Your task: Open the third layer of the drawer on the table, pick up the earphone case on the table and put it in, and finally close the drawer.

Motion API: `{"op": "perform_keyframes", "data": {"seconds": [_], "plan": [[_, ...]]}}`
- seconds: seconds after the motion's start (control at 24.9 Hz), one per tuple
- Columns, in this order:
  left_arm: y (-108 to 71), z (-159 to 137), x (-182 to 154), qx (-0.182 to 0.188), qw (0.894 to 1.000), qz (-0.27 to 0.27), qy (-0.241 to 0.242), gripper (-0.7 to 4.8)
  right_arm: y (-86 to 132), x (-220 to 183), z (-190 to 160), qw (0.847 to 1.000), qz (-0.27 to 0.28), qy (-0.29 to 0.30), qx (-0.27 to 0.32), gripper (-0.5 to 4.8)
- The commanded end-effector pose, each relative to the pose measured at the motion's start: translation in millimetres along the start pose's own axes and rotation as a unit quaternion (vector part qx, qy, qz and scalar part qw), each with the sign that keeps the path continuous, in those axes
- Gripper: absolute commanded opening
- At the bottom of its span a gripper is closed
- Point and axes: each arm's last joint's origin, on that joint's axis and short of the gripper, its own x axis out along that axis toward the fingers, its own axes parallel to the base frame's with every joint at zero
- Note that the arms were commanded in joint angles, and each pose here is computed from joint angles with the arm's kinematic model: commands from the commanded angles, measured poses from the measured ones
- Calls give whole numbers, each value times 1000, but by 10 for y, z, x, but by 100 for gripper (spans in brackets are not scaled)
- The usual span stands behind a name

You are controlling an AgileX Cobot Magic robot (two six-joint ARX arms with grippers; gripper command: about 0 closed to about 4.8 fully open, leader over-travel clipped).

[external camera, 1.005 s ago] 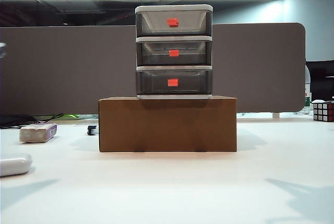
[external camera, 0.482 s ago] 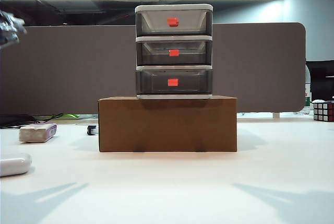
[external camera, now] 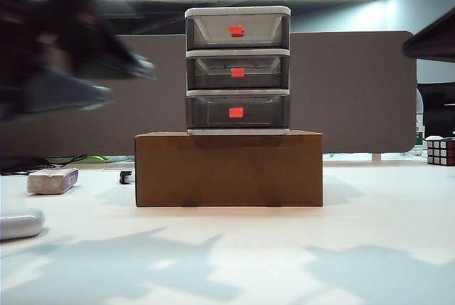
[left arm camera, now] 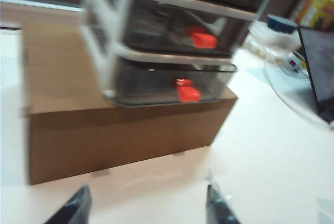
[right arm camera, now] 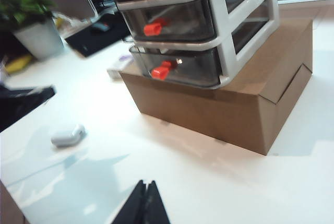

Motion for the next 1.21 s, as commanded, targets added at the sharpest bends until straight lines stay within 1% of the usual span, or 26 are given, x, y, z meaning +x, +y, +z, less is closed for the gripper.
{"op": "perform_keyframes", "data": {"seconds": [0.04, 0.12, 0.16, 0.2, 0.28, 0.32, 0.36, 0.4, 0.48, 0.56, 0.64, 0.68, 0.76, 0.84, 0.92, 0.96, 1.13, 1.21], "plan": [[-175, 26, 353, 20, 999, -20, -20, 278, 15, 132, 176, 1000, 4, 18, -25, -5], [-234, -6, 452, 22, 999, -11, -24, 271, 28, 203, 251, 999, 21, 30, -32, -6], [-273, -22, 500, 24, 999, 2, -30, 256, 34, 254, 297, 998, 30, 38, -31, -5], [-354, -65, 569, 38, 998, 24, -36, 225, 31, 339, 374, 998, 28, 48, -40, -6], [-454, -105, 634, 61, 996, 44, -41, 222, 26, 433, 458, 997, 26, 58, -49, -5], [-539, -136, 694, 80, 995, 52, -43, 223, 32, 556, 536, 996, 38, 70, -46, -6], [-576, -146, 725, 86, 994, 58, -44, 223, 29, 611, 566, 995, 47, 74, -45, -5], [-618, -157, 752, 88, 993, 67, -45, 223, 22, 668, 593, 995, 51, 77, -45, -6], [-736, -196, 828, 93, 989, 104, -52, 223, 14, 828, 673, 993, 66, 87, -52, -5], [-779, -207, 920, 91, 986, 128, -58, 223, 0, 996, 722, 990, 91, 101, -47, -5], [-813, -223, 986, 91, 985, 136, -59, 223, -23, 1080, 739, 989, 88, 106, -51, -5], [-831, -240, 1045, 91, 982, 151, -62, 223, -32, 1137, 752, 988, 90, 108, -57, -5], [-864, -283, 1157, 92, 981, 160, -60, 223, -42, 1208, 748, 986, 105, 114, -62, -5], [-907, -332, 1260, 94, 980, 166, -60, 223, -64, 1232, 750, 985, 107, 115, -73, -5], [-917, -361, 1310, 94, 976, 187, -63, 223, -63, 1233, 748, 984, 110, 115, -82, -5], [-919, -369, 1321, 94, 976, 187, -62, 223, -64, 1233, 747, 983, 110, 115, -87, -5], [-865, -359, 1369, 83, 975, 196, -68, 222, -105, 1246, 747, 983, 107, 111, -99, -5], [-805, -328, 1413, 80, 973, 203, -71, 222, -135, 1263, 740, 983, 103, 110, -101, -5]]}}
